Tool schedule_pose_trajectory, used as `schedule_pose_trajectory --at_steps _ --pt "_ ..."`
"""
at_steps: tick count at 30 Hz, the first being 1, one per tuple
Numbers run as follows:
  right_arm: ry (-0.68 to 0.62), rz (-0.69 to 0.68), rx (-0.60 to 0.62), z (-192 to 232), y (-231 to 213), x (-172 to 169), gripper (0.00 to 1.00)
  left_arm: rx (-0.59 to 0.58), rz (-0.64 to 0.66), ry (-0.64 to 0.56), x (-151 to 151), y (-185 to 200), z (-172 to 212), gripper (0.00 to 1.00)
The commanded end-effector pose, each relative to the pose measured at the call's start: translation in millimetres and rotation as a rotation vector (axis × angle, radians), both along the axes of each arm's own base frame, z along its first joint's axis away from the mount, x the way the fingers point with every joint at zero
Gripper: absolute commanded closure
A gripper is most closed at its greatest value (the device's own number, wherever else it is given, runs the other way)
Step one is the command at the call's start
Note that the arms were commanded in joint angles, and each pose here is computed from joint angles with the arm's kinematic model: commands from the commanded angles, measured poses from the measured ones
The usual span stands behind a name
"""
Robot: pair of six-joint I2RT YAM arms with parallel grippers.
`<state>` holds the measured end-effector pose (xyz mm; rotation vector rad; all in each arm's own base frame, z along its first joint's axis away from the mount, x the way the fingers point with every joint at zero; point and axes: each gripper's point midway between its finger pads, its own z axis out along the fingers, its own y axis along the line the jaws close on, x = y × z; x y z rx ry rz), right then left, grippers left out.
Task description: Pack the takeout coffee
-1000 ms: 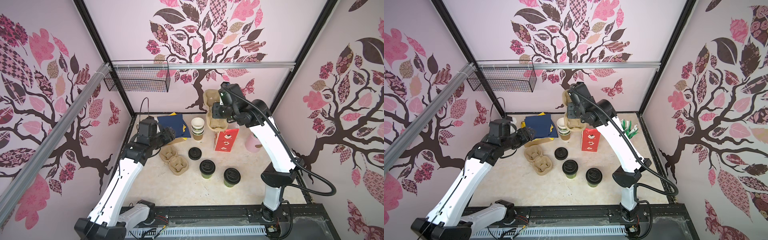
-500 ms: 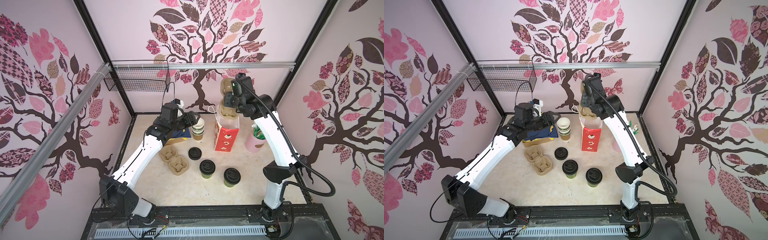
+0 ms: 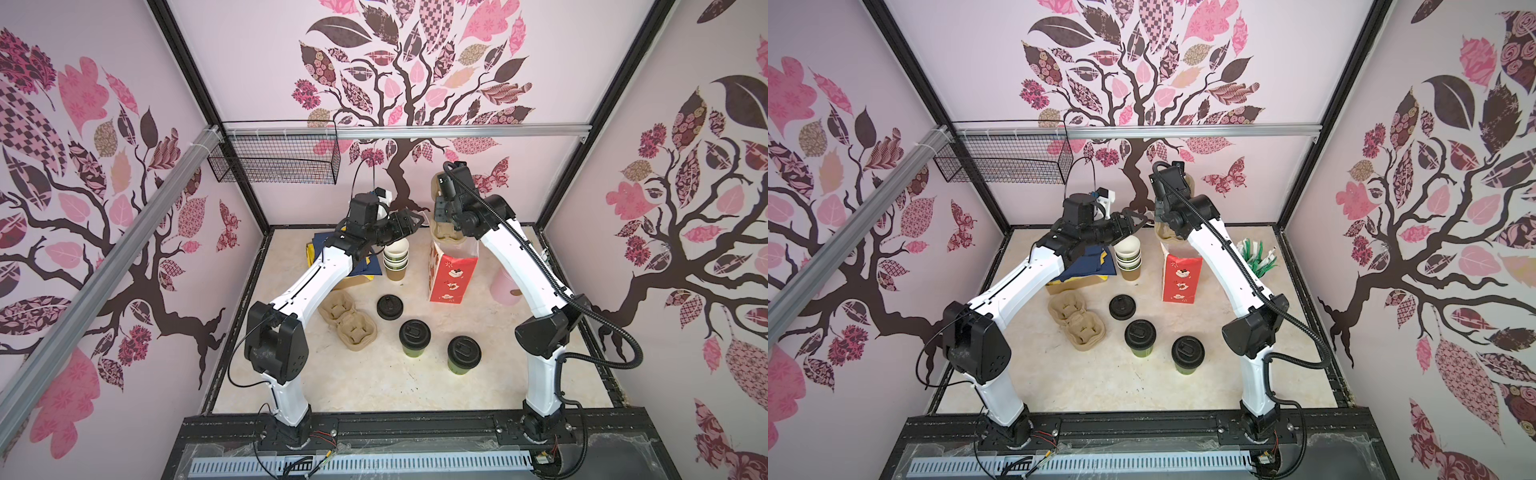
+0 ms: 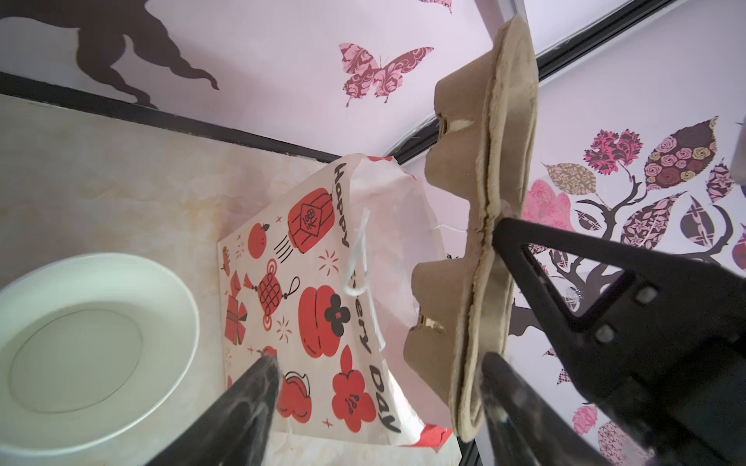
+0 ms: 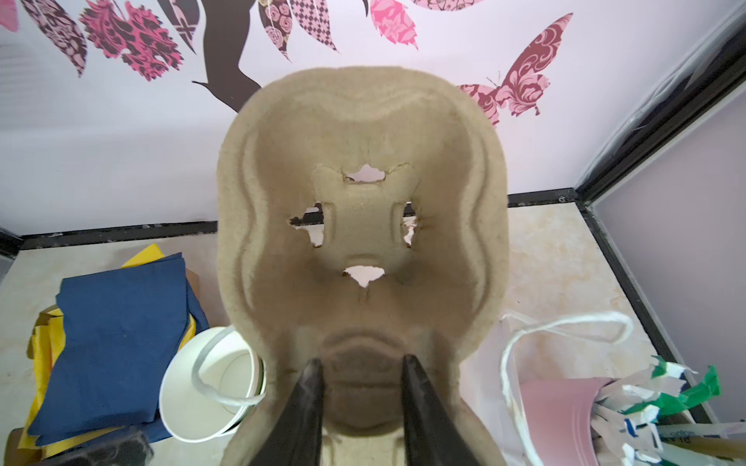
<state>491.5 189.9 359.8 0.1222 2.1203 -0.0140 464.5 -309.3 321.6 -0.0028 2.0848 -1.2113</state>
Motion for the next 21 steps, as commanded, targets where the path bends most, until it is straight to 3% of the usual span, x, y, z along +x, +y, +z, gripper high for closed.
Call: schedule_pose_trajectory --at_steps 1,12,21 --pt "-0.01 -0.032 -0.025 -4.1 -11.3 9.4 0.92 -0.058 -0.046 -0.074 2.7 -19.0 30.7 0.19" --pt "0.061 -0.042 -0.069 -35.7 -17.4 14.8 0.92 -0.052 0.005 -0.043 30.8 -26.0 13.8 0.26" --pt "0.097 -0.042 -0.08 -47.9 -22.8 12.6 0.92 -0.047 0.013 -0.033 42.5 -30.1 5.3 0.43"
